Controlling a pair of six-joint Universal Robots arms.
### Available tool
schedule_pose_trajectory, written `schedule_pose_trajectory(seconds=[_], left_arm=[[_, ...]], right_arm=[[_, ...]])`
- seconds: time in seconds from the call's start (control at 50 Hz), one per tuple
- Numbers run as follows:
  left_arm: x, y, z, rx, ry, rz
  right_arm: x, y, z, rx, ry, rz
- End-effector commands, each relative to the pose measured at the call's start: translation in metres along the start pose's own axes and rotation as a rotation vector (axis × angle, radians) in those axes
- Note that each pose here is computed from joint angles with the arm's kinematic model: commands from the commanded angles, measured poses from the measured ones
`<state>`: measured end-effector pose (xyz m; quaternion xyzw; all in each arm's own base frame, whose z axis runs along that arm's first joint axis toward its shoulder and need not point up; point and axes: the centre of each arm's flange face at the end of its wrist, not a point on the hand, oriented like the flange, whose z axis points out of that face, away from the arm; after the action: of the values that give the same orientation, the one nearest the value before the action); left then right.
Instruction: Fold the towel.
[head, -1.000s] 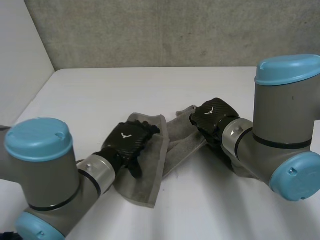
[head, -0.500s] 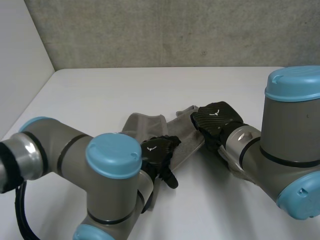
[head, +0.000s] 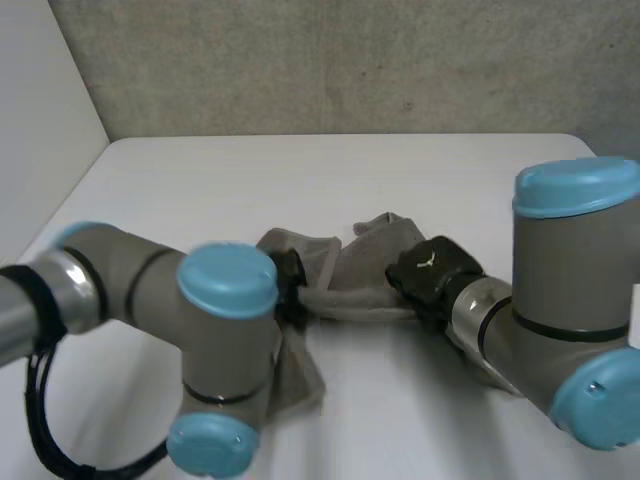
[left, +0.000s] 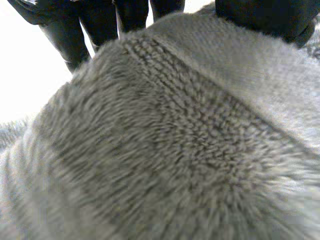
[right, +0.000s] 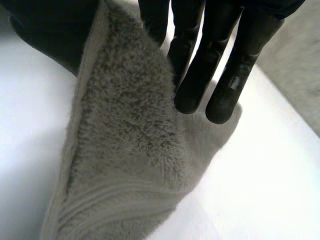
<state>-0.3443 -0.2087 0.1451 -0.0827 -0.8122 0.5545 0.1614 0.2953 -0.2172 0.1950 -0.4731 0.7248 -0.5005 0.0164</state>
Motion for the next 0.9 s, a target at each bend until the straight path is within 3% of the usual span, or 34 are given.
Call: schedule_pose_trajectory(seconds=[0.02, 0.1, 0.12, 0.16, 0.18, 0.22, 0.28, 0.34, 0.44, 0.54, 0.6, 0.64, 0.66, 0.7, 0.82, 0.9], left_arm=[[-0.012, -0.048, 0.020, 0.116, -0.005, 0.179], [-0.006, -0.114, 0.041, 0.349, -0.010, 0.267], [-0.006, -0.114, 0.041, 0.350, -0.010, 0.267], [-0.010, -0.178, 0.049, 0.574, -0.061, 0.308], [-0.010, -0.179, 0.049, 0.575, -0.061, 0.308], [-0.009, -0.237, 0.040, 0.790, -0.070, 0.356], [-0.006, -0.258, 0.032, 0.875, -0.049, 0.384], [-0.003, -0.276, 0.023, 0.950, 0.013, 0.434], [-0.009, -0.249, 0.027, 0.843, 0.048, 0.468], [-0.036, -0.170, 0.050, 0.573, 0.024, 0.499], [-0.043, -0.148, 0.053, 0.503, 0.014, 0.504], [-0.059, -0.100, 0.059, 0.355, -0.016, 0.515], [-0.059, -0.100, 0.059, 0.354, -0.016, 0.515], [-0.070, -0.058, 0.058, 0.222, -0.030, 0.529], [-0.072, -0.021, 0.041, 0.100, -0.004, 0.544], [-0.055, -0.012, 0.015, 0.056, 0.058, 0.571]], right_arm=[[0.019, -0.017, 0.031, 0.032, 0.081, -0.167], [0.070, -0.083, 0.044, 0.292, 0.363, -0.185], [0.070, -0.083, 0.044, 0.294, 0.364, -0.185], [0.105, -0.136, 0.033, 0.546, 0.591, -0.218], [0.105, -0.136, 0.032, 0.547, 0.592, -0.218], [0.128, -0.177, 0.008, 0.773, 0.798, -0.264], [0.134, -0.192, -0.010, 0.871, 0.896, -0.299], [0.130, -0.189, -0.010, 0.862, 0.877, -0.314], [0.100, -0.151, 0.014, 0.703, 0.693, -0.332], [0.078, -0.114, 0.031, 0.578, 0.578, -0.336], [0.062, -0.088, 0.040, 0.509, 0.506, -0.324], [0.054, -0.073, 0.045, 0.470, 0.468, -0.310], [0.054, -0.073, 0.045, 0.469, 0.468, -0.309], [0.036, -0.041, 0.054, 0.384, 0.386, -0.280], [0.014, -0.005, 0.056, 0.265, 0.283, -0.264], [0.006, 0.008, 0.048, 0.208, 0.235, -0.243]])
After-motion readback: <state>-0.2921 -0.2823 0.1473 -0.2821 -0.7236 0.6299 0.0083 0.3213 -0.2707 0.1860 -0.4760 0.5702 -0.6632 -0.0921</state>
